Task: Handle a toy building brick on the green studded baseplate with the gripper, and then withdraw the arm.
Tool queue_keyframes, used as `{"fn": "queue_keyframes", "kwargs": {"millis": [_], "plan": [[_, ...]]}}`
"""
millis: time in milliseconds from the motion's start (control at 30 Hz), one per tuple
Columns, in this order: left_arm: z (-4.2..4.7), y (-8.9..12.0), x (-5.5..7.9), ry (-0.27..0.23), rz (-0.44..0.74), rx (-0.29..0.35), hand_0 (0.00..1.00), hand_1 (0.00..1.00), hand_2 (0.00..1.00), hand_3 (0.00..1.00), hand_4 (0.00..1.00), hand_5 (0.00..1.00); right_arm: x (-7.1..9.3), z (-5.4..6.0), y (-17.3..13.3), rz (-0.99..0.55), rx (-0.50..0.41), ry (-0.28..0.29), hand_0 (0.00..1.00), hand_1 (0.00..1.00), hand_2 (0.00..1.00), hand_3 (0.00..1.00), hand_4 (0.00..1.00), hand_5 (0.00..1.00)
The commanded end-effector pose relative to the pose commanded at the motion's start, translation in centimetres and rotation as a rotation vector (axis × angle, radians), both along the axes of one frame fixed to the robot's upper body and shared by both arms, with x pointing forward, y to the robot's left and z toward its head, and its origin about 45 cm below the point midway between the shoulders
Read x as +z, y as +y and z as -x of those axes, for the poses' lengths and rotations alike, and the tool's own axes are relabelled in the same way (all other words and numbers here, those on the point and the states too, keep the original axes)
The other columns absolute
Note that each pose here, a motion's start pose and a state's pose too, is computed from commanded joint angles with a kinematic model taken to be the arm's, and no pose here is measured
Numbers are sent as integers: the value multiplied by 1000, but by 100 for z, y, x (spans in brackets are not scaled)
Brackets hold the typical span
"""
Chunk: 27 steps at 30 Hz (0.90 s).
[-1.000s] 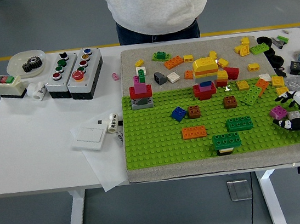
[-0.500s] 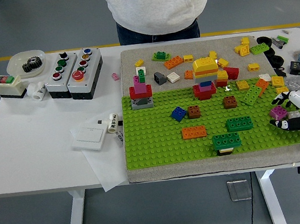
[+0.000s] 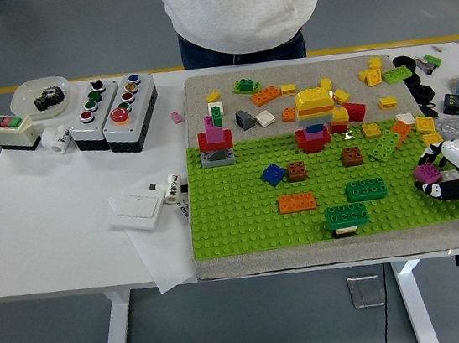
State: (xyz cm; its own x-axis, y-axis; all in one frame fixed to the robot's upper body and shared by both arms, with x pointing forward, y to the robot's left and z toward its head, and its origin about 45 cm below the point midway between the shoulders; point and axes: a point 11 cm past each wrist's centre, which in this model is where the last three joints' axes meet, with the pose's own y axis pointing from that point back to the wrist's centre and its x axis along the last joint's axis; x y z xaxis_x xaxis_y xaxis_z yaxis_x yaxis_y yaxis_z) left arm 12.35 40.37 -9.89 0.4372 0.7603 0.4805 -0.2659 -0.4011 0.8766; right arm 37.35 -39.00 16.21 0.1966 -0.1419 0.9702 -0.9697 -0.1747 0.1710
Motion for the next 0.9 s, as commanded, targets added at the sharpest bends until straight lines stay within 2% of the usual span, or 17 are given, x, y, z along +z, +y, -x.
{"fn": "queue_keyframes", "kwargs": {"millis": [133,167,500,900], "plan": [[-5,0,1,-1,0,-1,761,745,751,609,658,626,5,-1,1,3,6,-4,335,466,556,550,731,417],[-7,0,2,-1,0,-1,761,745,751,608,660,628,4,-2,-1,3,6,-5,308,446,535,524,688,410],[-15,-6,2,-2,1,-2,761,745,751,608,659,627,-30,-5,-2,17,20,15,294,435,522,507,678,414],[-27,-6,6,-2,1,-5,766,746,755,608,660,628,-25,-9,-2,30,34,-1,292,426,508,496,645,416]]}}
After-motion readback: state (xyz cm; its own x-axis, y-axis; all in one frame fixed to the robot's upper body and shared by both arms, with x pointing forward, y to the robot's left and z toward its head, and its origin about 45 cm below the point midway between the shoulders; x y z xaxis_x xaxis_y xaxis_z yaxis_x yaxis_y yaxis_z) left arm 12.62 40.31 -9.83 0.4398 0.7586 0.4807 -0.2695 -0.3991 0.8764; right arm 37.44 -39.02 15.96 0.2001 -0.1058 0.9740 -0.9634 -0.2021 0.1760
